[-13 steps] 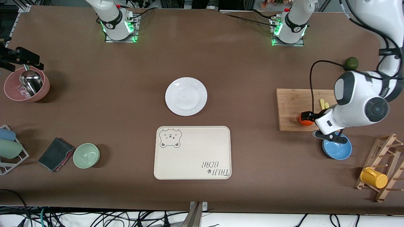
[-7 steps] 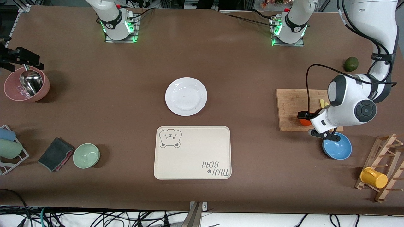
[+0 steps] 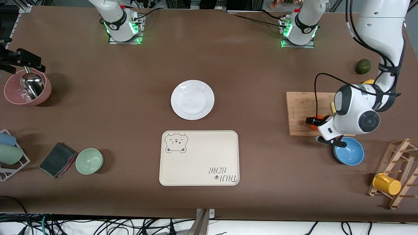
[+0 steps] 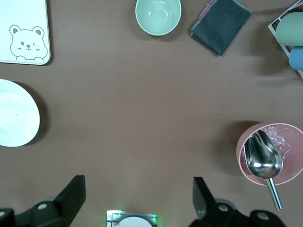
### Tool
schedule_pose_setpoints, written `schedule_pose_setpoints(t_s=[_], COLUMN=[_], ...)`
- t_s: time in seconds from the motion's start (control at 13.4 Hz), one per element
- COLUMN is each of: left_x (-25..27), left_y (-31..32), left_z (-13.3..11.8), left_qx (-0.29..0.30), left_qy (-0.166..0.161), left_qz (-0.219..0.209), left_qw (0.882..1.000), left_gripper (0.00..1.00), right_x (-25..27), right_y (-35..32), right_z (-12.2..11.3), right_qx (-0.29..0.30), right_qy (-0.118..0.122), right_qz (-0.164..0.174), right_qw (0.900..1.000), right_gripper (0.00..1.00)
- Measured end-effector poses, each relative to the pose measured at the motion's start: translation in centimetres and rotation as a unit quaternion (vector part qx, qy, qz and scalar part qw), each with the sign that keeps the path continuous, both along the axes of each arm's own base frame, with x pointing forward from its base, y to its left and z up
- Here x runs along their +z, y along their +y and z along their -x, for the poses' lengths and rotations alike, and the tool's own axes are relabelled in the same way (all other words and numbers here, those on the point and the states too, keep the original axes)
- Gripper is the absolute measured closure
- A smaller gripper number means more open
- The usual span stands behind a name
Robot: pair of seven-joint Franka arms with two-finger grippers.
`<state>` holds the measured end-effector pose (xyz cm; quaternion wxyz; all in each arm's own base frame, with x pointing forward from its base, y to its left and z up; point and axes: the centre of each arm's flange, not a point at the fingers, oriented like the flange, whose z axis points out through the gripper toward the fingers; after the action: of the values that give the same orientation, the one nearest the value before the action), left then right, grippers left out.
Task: Place orange and plate with both arms
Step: 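Close the left gripper around the orange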
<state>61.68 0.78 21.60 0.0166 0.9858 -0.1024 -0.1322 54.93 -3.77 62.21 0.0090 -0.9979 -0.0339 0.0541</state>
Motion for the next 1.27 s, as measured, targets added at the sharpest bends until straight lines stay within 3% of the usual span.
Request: schedule_pose_setpoints(t_s=[0.67, 1.27], left_x=[0.5, -0.3], left_y=[1.8, 1.7], left_z=[-0.4, 0.4], left_qx=[0.013, 0.015], left_qy=[0.0, 0.034], left_qz=[-0.002, -0.002], left_qw=[1.0, 0.999], left_gripper=[0.0, 0.0], right_x=[0.0, 0.1], right_y=[0.0, 0.1], right_z=[0.0, 0.3], right_qx=[0.0, 0.001], right_qy=[0.001, 0.006], right_qz=[0.0, 0.0], right_qw=[1.0, 1.0], right_gripper=[0.0, 0.0])
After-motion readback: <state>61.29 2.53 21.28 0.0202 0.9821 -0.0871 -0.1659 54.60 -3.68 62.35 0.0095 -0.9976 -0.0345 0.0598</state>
